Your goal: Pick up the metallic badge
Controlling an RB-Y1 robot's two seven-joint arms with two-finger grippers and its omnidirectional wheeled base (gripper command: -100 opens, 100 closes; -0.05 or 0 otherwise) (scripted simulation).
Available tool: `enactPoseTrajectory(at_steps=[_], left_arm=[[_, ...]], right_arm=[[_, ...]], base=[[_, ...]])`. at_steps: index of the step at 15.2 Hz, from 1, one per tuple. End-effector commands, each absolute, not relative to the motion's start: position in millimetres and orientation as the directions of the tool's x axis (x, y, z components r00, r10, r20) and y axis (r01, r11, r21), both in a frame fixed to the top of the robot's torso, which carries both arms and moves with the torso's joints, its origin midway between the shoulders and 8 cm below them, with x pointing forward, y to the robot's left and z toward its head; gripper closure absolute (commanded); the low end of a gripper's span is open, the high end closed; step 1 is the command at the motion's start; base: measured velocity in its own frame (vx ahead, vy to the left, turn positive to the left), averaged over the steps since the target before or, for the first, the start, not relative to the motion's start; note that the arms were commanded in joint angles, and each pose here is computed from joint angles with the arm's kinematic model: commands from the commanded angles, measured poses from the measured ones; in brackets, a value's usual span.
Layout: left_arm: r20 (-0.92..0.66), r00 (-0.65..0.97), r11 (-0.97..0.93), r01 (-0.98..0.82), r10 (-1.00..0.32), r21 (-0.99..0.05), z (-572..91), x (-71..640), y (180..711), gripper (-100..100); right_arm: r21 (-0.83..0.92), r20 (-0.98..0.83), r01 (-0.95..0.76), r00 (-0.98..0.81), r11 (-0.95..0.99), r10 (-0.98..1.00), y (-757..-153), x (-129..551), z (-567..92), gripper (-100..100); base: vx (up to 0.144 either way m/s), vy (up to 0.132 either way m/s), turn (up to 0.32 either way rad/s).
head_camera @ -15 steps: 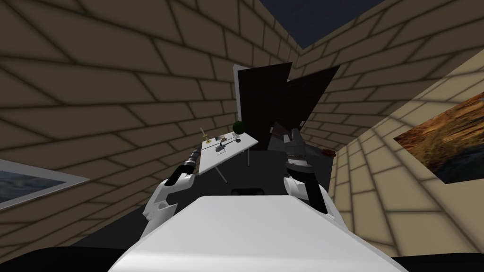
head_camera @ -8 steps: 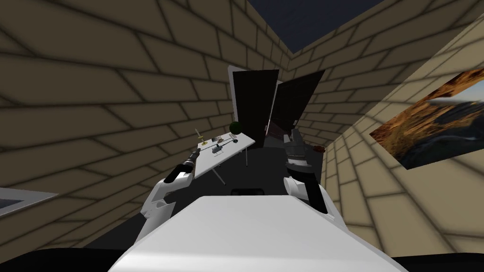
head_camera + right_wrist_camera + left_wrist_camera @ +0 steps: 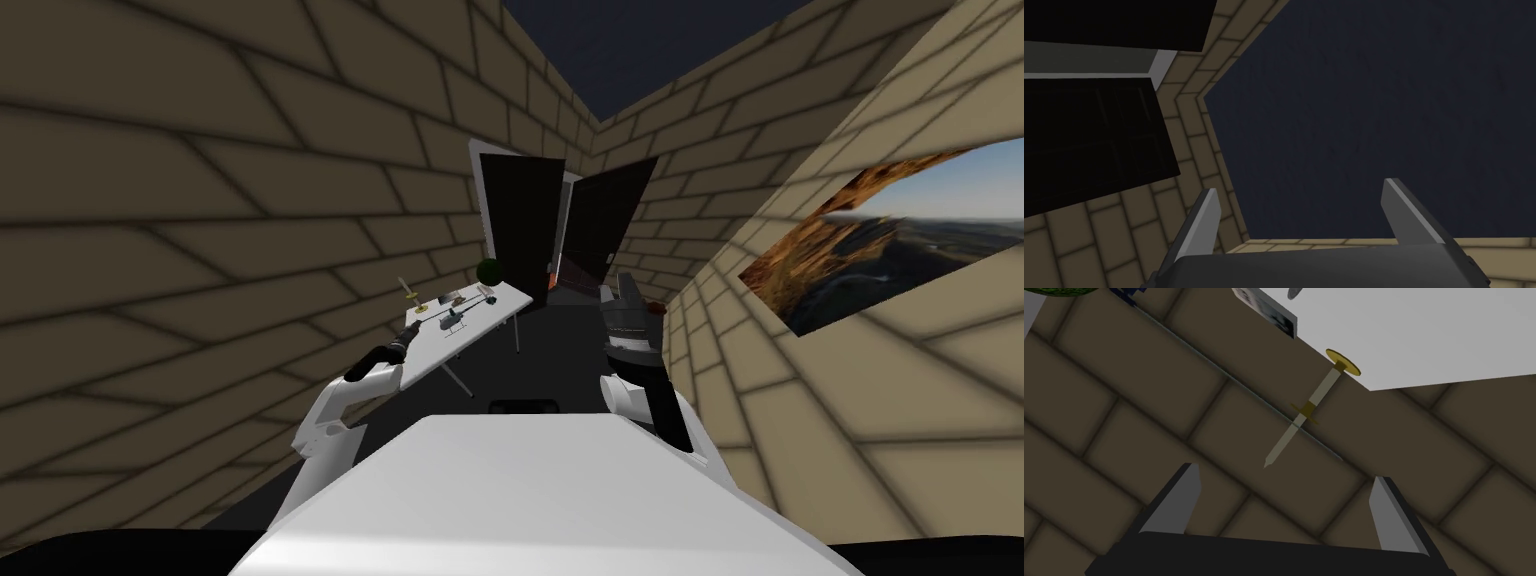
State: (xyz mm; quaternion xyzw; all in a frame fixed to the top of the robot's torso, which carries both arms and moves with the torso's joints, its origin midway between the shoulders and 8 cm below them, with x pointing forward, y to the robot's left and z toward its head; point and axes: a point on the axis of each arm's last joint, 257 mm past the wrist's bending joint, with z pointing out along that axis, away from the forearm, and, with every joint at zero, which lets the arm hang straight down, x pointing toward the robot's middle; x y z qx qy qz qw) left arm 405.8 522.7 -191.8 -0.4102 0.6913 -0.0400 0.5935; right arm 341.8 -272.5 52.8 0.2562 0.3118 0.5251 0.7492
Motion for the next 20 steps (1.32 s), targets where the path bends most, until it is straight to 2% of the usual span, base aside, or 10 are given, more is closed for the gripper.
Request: enactPoseTrajectory(at_steps=[1,20], left_arm=[[-0.791,0.011,0.654,-0.556,-0.612,-0.513,-200.5,401.2,530.1,-100],[-0.729,-0.222,0.574,-0.772,-0.647,-0.274,-269.2,348.2,580.5,-100]], right_arm=[[0.711,-0.198,-0.627,0.254,0.317,0.947,-272.5,341.8,52.8,0],[0.711,-0.198,-0.627,0.254,0.317,0.947,-272.6,341.8,52.7,0]], base=[[0.013,0.008,-0.214],[0.026,0.018,-0.134]])
